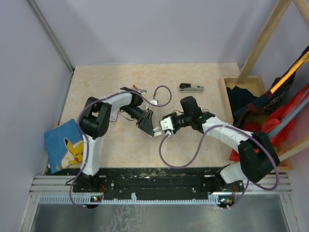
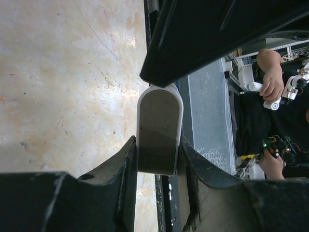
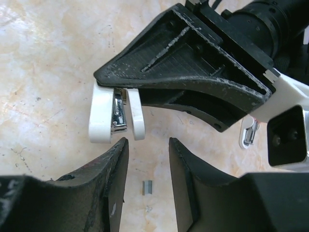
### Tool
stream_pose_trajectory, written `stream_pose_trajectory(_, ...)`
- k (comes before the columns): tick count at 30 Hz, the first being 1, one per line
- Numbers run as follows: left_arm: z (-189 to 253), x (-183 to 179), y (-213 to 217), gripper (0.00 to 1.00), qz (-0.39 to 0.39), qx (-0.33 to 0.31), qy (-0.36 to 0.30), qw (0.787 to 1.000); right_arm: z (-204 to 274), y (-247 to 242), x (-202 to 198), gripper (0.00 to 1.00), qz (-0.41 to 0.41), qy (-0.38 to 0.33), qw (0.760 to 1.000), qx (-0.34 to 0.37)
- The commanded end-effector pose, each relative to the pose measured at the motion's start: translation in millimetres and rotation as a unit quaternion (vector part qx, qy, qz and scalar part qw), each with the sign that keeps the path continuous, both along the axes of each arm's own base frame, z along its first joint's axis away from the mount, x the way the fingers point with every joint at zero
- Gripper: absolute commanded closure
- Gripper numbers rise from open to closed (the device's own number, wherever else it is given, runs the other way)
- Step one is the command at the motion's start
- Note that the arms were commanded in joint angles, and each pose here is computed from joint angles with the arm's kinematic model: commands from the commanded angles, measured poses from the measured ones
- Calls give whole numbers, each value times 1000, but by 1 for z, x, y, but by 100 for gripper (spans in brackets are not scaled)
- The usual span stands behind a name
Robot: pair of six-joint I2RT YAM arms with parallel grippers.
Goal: Unload the staples from the stapler
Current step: Unload the staple at the center of the board.
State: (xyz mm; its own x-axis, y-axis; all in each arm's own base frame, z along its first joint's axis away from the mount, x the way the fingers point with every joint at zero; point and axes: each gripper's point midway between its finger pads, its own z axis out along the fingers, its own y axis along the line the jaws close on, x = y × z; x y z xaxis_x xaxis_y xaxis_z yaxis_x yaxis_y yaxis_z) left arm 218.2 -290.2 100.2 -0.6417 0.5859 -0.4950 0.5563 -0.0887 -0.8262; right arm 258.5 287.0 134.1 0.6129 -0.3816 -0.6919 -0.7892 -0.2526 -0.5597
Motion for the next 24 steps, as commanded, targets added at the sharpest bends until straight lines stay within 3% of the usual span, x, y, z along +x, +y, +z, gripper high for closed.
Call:
stream_pose_trajectory(1, -4, 0, -5, 94, 1, -3, 2, 1000, 13, 12, -13, 62, 46, -6, 999, 13)
stream_pose_trajectory(6, -6, -1, -5, 94, -2, 1, 1, 1000, 10, 16, -17, 63, 54, -4, 998, 11)
stream_pose_trajectory(15, -6, -4, -6, 94, -8, 5, -4, 1000, 3, 21, -10, 74, 36, -13, 999, -6)
stream_pose_trajectory(24, -10, -8, -7, 94, -15, 11, -6, 1000, 8, 21, -1, 75, 16, -37, 999, -4)
